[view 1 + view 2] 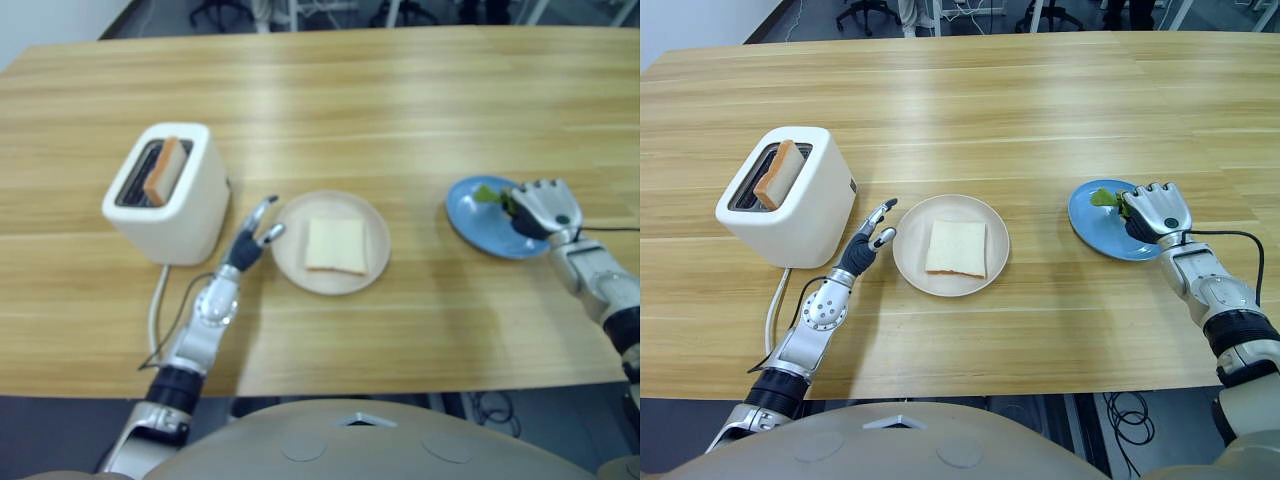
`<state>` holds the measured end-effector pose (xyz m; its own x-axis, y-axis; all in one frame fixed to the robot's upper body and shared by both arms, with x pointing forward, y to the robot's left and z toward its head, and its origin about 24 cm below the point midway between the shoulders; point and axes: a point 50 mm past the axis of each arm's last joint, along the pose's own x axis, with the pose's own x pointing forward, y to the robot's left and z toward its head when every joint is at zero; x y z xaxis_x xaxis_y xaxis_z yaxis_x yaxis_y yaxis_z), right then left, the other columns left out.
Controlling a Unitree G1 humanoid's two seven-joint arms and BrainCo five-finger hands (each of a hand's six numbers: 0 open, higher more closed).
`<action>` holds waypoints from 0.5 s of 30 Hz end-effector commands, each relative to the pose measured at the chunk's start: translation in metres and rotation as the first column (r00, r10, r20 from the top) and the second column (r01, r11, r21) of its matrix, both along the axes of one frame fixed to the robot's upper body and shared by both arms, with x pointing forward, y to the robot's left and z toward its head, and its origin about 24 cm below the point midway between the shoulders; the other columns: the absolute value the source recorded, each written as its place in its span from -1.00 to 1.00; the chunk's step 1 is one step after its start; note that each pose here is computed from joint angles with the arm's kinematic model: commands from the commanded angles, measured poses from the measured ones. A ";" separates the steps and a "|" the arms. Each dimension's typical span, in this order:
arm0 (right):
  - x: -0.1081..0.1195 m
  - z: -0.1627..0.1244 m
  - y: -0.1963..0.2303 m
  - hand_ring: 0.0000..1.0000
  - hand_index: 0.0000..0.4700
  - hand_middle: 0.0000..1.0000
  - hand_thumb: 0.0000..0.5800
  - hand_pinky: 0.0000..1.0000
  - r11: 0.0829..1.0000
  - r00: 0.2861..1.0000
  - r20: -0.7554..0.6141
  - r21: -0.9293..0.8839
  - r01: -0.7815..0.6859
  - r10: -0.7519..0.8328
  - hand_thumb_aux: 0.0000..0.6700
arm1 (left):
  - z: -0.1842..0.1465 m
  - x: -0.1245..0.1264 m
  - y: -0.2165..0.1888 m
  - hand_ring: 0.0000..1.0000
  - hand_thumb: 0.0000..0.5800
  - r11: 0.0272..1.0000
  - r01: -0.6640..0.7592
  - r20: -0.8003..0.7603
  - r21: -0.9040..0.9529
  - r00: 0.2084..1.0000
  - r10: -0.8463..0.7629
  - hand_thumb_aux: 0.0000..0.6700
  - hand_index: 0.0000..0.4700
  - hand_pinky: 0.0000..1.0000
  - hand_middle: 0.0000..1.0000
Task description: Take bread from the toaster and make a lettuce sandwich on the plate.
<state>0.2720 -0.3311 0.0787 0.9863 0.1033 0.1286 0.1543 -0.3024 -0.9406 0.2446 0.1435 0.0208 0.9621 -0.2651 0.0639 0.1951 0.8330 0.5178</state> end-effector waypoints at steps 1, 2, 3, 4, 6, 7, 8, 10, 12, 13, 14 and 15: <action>0.000 0.014 0.009 1.00 0.96 1.00 1.00 1.00 0.999 0.999 0.049 0.022 -0.023 0.022 1.00 | -0.006 -0.001 0.000 -1.00 -1.00 1.000 -0.001 -0.028 0.003 1.000 0.002 -1.00 -1.00 -1.00 -1.00; 0.000 0.017 0.014 1.00 0.96 1.00 1.00 1.00 0.999 0.997 0.062 0.032 -0.037 0.035 1.00 | -0.006 -0.001 0.000 -1.00 -1.00 1.000 -0.003 -0.029 0.001 1.000 0.003 -1.00 -1.00 -1.00 -1.00; 0.000 0.020 0.019 1.00 0.96 1.00 1.00 1.00 0.998 0.996 0.076 0.043 -0.053 0.050 1.00 | -0.007 -0.001 0.000 -1.00 -1.00 1.000 -0.005 -0.030 -0.003 1.000 0.005 -1.00 -1.00 -1.00 -1.00; 0.000 0.024 0.027 1.00 0.96 1.00 1.00 1.00 0.996 0.993 0.093 0.054 -0.075 0.070 1.00 | -0.007 -0.001 0.001 -1.00 -1.00 1.000 -0.007 -0.032 -0.008 0.999 0.007 -1.00 -1.00 -1.00 -1.00; 0.002 0.032 0.043 1.00 0.96 1.00 1.00 1.00 0.990 0.986 0.127 0.077 -0.120 0.110 1.00 | -0.008 -0.001 0.001 -1.00 -1.00 1.000 -0.014 -0.040 -0.026 0.999 0.013 -1.00 -1.00 -1.00 -1.00; 0.003 0.036 0.052 1.00 0.96 1.00 1.00 1.00 0.985 0.980 0.145 0.087 -0.147 0.134 1.00 | -0.009 0.000 0.001 -1.00 -1.00 0.999 -0.017 -0.043 -0.033 0.999 0.016 -1.00 -1.00 -1.00 -1.00; 0.004 0.040 0.061 1.00 0.96 1.00 1.00 1.00 0.981 0.975 0.161 0.096 -0.170 0.153 1.00 | -0.009 0.000 0.002 -1.00 -1.00 0.999 -0.018 -0.045 -0.036 0.999 0.016 -1.00 -1.00 -1.00 -1.00; 0.007 0.047 0.078 1.00 0.96 1.00 1.00 1.00 0.970 0.962 0.193 0.113 -0.216 0.192 1.00 | -0.009 0.001 0.002 -1.00 -1.00 0.999 -0.020 -0.045 -0.040 0.999 0.018 -1.00 -1.00 -1.00 -1.00; 0.010 0.051 0.096 1.00 0.96 1.00 1.00 1.00 0.955 0.948 0.215 0.130 -0.266 0.235 1.00 | -0.010 0.002 0.003 -1.00 -1.00 0.999 -0.024 -0.047 -0.048 0.999 0.022 -1.00 -1.00 -1.00 -1.00; 0.011 0.051 0.105 1.00 0.96 1.00 1.00 1.00 0.947 0.941 0.219 0.139 -0.291 0.257 1.00 | -0.010 0.003 0.003 -1.00 -1.00 0.998 -0.027 -0.050 -0.054 0.998 0.025 -1.00 -1.00 -1.00 -1.00; 0.013 0.051 0.116 1.00 0.96 1.00 1.00 1.00 0.936 0.933 0.220 0.148 -0.319 0.283 1.00 | -0.011 0.003 0.004 -1.00 -1.00 0.998 -0.032 -0.052 -0.061 0.998 0.028 -1.00 -1.00 -1.00 -1.00; 0.015 0.049 0.126 1.00 0.96 1.00 1.00 1.00 0.926 0.926 0.221 0.157 -0.344 0.306 1.00 | -0.011 0.004 0.004 -1.00 -1.00 0.997 -0.034 -0.054 -0.065 0.998 0.030 -1.00 -1.00 -1.00 -1.00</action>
<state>0.2855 -0.2230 0.1318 0.8666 0.3226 0.3807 0.4129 -0.0349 -0.9101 0.2471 0.1467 0.0133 0.9702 -0.2383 0.0429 0.1907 0.8613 0.4710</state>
